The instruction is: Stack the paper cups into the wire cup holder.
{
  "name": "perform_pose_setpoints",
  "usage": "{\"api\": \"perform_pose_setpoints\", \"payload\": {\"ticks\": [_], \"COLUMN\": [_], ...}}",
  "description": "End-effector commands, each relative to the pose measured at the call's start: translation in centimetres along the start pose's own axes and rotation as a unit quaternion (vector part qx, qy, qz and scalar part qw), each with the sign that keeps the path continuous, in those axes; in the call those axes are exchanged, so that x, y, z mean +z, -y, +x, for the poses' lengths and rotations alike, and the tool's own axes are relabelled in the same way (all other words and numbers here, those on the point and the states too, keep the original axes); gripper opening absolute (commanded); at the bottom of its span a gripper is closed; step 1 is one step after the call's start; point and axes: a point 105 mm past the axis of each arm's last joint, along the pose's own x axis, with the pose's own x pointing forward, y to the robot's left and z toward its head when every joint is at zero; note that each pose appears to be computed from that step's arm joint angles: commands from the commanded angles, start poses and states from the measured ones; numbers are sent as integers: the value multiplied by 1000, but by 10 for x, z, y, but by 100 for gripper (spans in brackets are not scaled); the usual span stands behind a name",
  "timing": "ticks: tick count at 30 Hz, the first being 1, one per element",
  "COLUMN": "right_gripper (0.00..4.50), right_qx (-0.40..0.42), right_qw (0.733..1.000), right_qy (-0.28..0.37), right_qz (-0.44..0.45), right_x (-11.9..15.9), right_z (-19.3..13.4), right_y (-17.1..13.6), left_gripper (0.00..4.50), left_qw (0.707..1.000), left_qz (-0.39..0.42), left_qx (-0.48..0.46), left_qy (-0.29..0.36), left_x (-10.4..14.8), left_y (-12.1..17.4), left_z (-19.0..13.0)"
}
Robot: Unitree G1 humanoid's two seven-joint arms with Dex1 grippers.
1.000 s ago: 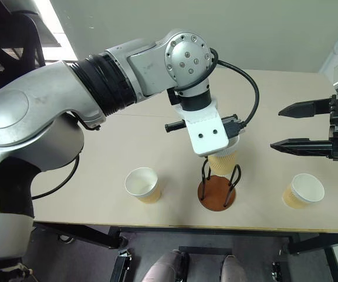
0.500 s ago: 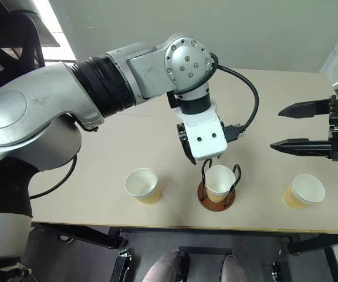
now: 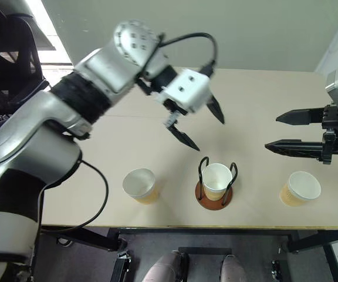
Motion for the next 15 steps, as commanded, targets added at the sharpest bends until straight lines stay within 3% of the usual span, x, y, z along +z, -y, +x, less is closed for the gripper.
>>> {"api": "perform_pose_setpoints", "payload": {"ticks": [1, 6, 10, 15], "right_gripper": [406, 406, 406, 406], "right_qx": [-1, 18, 24, 34], "right_qw": [1000, 994, 977, 961], "right_qy": [-20, -108, -201, -256], "right_qz": [7, -7, -61, -97], "right_x": [0, -25, -59, -83], "right_z": [-7, -9, -10, -19], "right_y": [-9, -17, -12, -8], "left_gripper": [449, 449, 449, 449], "left_qw": [997, 988, 984, 982], "left_qz": [-66, -139, -155, -161], "left_qx": [8, 17, 25, 33], "left_qy": [38, 64, 83, 89], "left_x": [0, -1, 1, -2], "left_y": [18, 36, 38, 41], "left_z": [-24, -41, -45, -45]}}
